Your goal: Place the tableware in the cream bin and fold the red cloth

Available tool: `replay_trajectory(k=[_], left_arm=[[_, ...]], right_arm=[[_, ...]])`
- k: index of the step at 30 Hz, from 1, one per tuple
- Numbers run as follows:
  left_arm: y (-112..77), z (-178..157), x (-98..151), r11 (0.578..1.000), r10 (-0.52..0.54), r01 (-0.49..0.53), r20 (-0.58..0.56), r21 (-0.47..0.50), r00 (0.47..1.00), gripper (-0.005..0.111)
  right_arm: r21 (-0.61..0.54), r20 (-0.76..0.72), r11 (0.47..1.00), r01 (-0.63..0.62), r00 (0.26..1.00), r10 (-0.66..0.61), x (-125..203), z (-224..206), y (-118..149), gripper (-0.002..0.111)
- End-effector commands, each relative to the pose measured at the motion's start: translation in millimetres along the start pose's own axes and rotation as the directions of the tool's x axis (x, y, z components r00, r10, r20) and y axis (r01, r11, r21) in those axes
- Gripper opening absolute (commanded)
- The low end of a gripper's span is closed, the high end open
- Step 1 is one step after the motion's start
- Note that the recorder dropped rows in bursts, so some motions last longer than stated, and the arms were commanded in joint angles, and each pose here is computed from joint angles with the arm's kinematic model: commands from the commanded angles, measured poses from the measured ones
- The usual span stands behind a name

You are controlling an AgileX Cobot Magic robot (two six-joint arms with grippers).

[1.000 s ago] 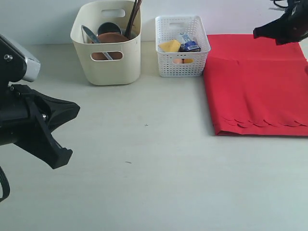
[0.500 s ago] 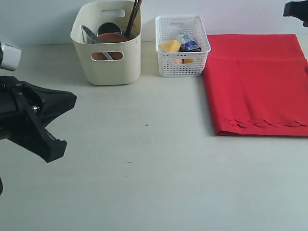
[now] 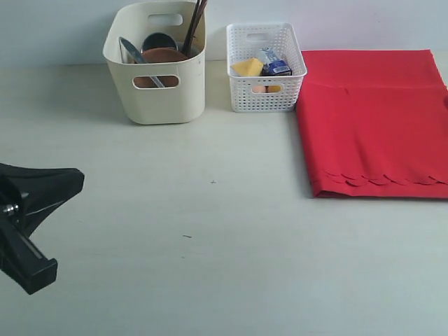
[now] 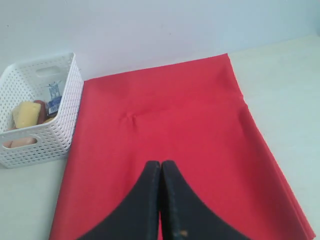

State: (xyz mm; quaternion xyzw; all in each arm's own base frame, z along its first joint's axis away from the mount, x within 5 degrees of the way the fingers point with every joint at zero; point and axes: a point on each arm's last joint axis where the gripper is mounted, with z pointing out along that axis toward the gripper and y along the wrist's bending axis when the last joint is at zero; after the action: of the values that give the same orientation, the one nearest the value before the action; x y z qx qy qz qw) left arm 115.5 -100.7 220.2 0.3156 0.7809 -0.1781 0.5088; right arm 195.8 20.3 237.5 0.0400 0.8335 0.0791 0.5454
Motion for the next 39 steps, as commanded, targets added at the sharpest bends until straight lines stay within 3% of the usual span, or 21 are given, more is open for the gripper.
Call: replay_trajectory(k=[1,7,13,39], left_arm=[[-0.8,-6,9,0.999,-0.037,0.036,0.057,0.004,0.998,0.001],[-1.2,-7,22,0.996,-0.089,0.089,0.009,0.003,0.996,0.001],[-1.1,-7,23,0.997,-0.078,0.078,-0.008,0.001,0.997,0.001],[-1.1,-7,23,0.997,-0.078,0.078,-0.008,0.001,0.997,0.001]], right_arm=[[-0.015,0.112,1.000,-0.010,0.994,0.012,4,-22,-2,0.000],[-0.026,0.158,1.000,-0.005,0.987,0.009,16,-43,-5,0.000],[-0.035,0.192,0.999,-0.004,0.981,0.011,16,-54,-4,0.000],[-0.036,0.198,0.999,-0.021,0.980,0.027,15,-55,-5,0.000]])
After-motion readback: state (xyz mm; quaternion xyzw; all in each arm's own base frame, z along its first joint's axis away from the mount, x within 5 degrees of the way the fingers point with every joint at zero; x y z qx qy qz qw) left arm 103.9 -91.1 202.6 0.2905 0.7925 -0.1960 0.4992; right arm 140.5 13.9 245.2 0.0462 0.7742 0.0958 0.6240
